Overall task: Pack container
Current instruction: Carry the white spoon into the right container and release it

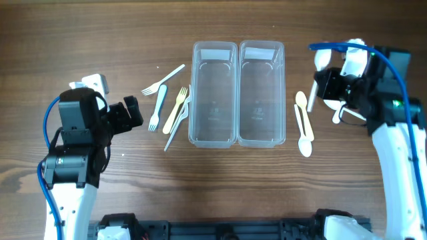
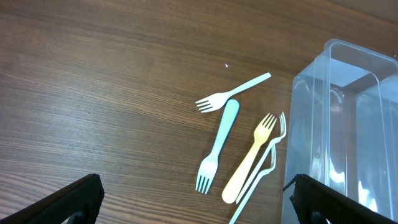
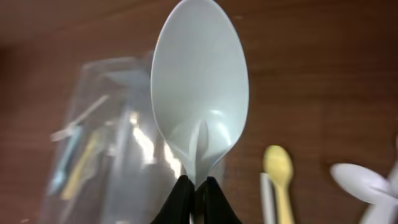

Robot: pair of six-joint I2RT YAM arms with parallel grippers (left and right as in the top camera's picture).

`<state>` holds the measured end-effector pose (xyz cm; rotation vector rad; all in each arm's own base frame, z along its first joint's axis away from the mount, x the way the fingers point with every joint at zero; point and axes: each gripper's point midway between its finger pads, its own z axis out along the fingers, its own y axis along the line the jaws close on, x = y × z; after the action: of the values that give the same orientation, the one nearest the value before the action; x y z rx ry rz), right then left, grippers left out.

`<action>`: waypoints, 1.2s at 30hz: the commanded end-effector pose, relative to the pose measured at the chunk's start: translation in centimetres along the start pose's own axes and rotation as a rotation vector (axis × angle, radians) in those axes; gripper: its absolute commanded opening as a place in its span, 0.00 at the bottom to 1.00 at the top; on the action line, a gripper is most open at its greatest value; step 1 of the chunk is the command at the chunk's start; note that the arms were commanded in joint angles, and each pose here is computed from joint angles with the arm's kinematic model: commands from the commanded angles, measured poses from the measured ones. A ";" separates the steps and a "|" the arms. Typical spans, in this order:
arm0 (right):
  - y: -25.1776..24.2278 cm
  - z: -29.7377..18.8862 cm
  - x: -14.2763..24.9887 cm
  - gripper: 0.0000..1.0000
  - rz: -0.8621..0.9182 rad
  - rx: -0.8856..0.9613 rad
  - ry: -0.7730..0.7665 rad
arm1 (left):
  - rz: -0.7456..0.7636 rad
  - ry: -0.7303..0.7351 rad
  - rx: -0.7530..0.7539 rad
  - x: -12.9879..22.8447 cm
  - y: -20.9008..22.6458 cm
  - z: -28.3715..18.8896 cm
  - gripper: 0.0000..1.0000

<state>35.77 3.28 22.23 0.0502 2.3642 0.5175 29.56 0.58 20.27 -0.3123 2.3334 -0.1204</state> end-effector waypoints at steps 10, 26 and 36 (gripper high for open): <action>4.4 9.8 6.7 0.06 0.056 0.077 0.271 | 0.010 -0.023 -0.008 -0.9 0.1 -0.4 1.00; 4.9 5.4 0.0 0.55 -0.134 0.179 0.032 | 0.010 -0.023 -0.008 -0.9 0.1 -0.4 1.00; -7.4 4.7 3.5 0.62 -0.140 0.525 0.191 | 0.010 -0.023 -0.008 -0.9 0.1 -0.4 1.00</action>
<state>37.76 0.74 18.61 0.0798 2.4865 -0.0842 29.54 0.58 20.23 -0.3126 2.3357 -0.1202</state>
